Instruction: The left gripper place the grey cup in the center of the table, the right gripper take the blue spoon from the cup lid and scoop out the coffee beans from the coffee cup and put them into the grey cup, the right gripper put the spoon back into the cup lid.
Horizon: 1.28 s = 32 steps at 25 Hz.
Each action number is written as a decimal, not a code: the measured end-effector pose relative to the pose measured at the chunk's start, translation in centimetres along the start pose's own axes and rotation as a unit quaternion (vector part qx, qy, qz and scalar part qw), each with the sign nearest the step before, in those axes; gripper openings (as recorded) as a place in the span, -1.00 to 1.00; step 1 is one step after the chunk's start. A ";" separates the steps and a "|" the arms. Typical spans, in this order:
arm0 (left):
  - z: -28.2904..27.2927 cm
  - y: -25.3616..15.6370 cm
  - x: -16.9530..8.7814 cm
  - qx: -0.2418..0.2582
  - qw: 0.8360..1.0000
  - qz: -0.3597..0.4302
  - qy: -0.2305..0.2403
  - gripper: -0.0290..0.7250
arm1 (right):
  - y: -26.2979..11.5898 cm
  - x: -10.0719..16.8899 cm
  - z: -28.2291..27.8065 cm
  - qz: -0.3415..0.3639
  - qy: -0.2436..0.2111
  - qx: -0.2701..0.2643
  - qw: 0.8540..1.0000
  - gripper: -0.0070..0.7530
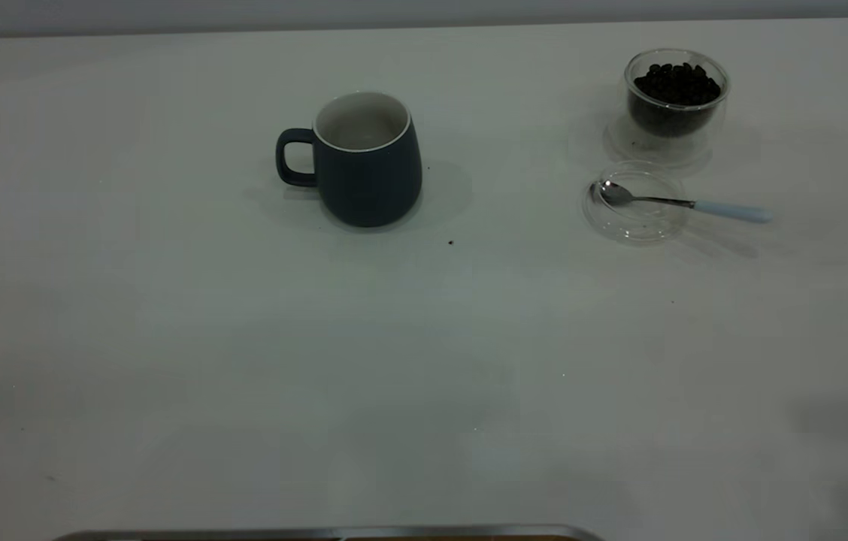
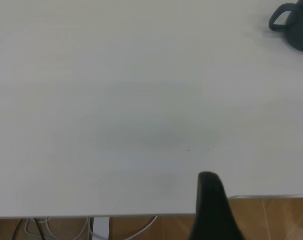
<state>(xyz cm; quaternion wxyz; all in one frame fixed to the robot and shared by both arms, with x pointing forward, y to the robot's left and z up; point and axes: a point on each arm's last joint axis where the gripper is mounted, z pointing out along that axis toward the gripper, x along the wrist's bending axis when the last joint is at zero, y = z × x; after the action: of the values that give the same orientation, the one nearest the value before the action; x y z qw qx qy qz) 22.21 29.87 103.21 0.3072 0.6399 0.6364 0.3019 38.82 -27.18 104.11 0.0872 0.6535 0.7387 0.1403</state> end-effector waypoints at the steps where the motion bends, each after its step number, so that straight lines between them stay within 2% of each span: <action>1: 0.0 0.0 0.0 0.000 1.000 0.000 0.000 0.55 | -1.3 -0.1 -0.5 0.002 -0.002 -0.005 1.000 0.55; 7: 0.0 0.0 0.0 0.000 1.000 0.001 0.000 0.55 | -7.9 -0.5 -1.1 0.000 -0.011 -0.069 0.998 0.55; 11: 0.0 0.0 0.0 0.000 1.000 0.001 0.000 0.55 | -9.3 -0.5 -2.1 -0.001 -0.008 -0.131 0.991 0.55; 16: 0.0 0.0 0.0 0.000 1.000 0.001 0.000 0.55 | -10.2 -0.7 -2.8 0.017 -0.017 -0.172 0.985 0.55; 21: 0.0 0.0 0.0 0.000 1.000 0.001 0.000 0.55 | -11.9 -0.8 -4.0 0.044 -0.035 -0.242 0.969 0.55; 25: 0.0 0.0 0.0 0.000 1.000 0.001 0.000 0.55 | -14.2 -0.5 -4.9 0.040 -0.037 -0.323 0.945 0.56; 27: 0.0 0.0 0.0 0.000 1.000 0.001 0.000 0.55 | -14.9 -0.5 -5.1 0.039 -0.037 -0.339 0.939 0.56; 32: 0.0 0.0 0.0 0.000 1.000 0.001 0.000 0.55 | -14.9 -0.5 -5.1 0.039 -0.037 -0.340 0.939 0.56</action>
<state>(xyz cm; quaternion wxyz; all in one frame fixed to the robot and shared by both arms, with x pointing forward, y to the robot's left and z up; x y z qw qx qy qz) 22.21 29.87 103.21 0.3071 0.6403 0.6360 0.3021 23.26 -29.70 104.14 0.3258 0.6182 0.6168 0.3623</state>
